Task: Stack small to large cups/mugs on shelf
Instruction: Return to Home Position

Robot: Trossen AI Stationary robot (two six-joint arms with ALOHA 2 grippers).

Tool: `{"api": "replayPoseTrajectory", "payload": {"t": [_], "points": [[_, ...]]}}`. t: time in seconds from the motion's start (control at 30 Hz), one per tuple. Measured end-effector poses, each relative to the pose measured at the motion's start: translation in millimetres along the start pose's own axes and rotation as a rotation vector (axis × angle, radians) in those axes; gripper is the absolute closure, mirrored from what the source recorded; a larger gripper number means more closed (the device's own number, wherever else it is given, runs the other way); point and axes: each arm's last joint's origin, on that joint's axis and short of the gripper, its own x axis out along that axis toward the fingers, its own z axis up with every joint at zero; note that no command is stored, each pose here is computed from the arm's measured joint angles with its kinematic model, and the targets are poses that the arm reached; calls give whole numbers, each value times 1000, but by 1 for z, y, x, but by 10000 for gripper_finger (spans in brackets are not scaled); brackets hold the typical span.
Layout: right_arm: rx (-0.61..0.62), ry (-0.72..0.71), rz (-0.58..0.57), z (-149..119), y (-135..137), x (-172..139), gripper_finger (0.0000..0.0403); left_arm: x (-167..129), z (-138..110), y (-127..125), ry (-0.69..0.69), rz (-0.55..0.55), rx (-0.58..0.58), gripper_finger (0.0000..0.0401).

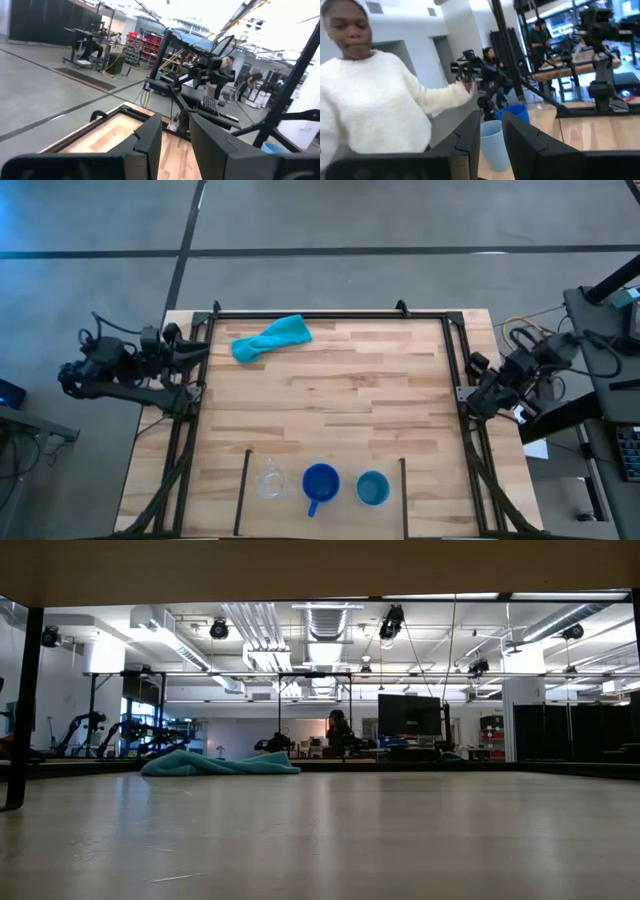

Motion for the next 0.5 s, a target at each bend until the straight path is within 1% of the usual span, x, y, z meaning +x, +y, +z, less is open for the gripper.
{"api": "replayPoseTrajectory", "payload": {"t": [0.27,0.5], "points": [[-13,-8,16,-31,-8,10,335,8,-35,5,-18,-48,-14,315],[-15,-19,18,-51,-14,19,327,15,-56,8,14,-41,-40,315]]}}
